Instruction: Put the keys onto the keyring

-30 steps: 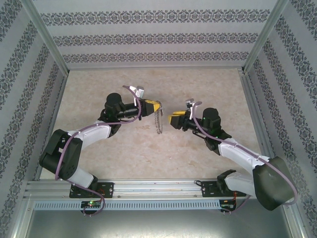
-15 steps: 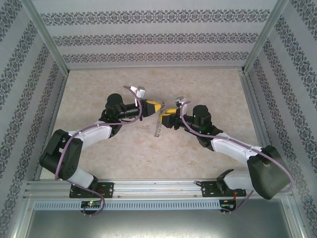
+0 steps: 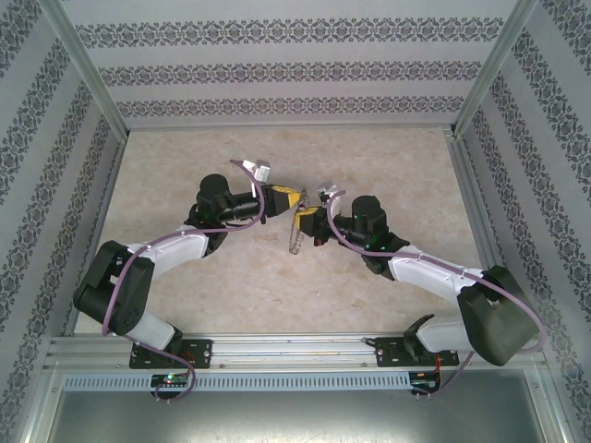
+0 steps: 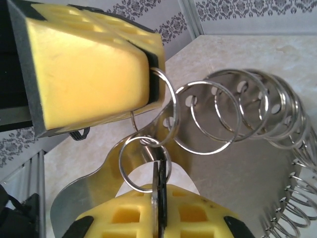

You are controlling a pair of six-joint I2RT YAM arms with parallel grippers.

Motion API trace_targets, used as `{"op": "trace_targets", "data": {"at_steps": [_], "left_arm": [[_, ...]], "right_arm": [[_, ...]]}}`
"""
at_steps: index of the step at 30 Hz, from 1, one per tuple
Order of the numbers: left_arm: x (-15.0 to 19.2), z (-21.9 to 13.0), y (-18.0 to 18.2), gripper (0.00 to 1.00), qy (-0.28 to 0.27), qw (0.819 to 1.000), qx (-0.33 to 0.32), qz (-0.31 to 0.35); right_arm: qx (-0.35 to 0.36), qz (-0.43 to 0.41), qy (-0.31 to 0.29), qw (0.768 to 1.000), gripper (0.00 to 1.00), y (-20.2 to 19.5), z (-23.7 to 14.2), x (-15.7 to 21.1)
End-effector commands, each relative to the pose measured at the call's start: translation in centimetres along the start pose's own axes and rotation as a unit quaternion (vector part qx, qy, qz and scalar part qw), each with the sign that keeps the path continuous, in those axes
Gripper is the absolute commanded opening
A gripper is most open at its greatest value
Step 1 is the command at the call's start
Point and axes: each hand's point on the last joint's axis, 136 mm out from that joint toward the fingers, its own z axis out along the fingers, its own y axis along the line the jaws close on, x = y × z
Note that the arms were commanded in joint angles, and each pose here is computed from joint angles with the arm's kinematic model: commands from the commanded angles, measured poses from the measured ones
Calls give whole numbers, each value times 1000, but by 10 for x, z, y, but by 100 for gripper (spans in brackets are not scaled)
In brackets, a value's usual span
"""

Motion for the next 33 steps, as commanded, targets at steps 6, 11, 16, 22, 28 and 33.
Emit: {"op": "trace_targets", "data": {"at_steps": [6, 11, 16, 22, 28, 33], "left_arm": [[-22, 0, -21, 0, -24, 999, 21, 42], [-22, 0, -22, 0, -25, 999, 21, 41], [-22, 0, -22, 0, -26, 998, 23, 43], [-22, 1, -22, 0, -25, 998, 25, 42], [-20, 0, -22, 0, -24, 999, 27, 39], [-18, 0, -21, 0, -22, 999, 25, 37]], "right_arm": [[-10, -21, -7, 1000, 0, 16, 1, -11], [10, -13, 1, 1000, 42, 8, -2, -5], [14, 0, 4, 1000, 47, 7, -15, 2], [39, 8, -19, 999, 47, 2, -41, 3], [50, 47, -81, 994, 45, -4, -62, -36], [0, 95, -107, 990, 41, 2, -58, -66]]}}
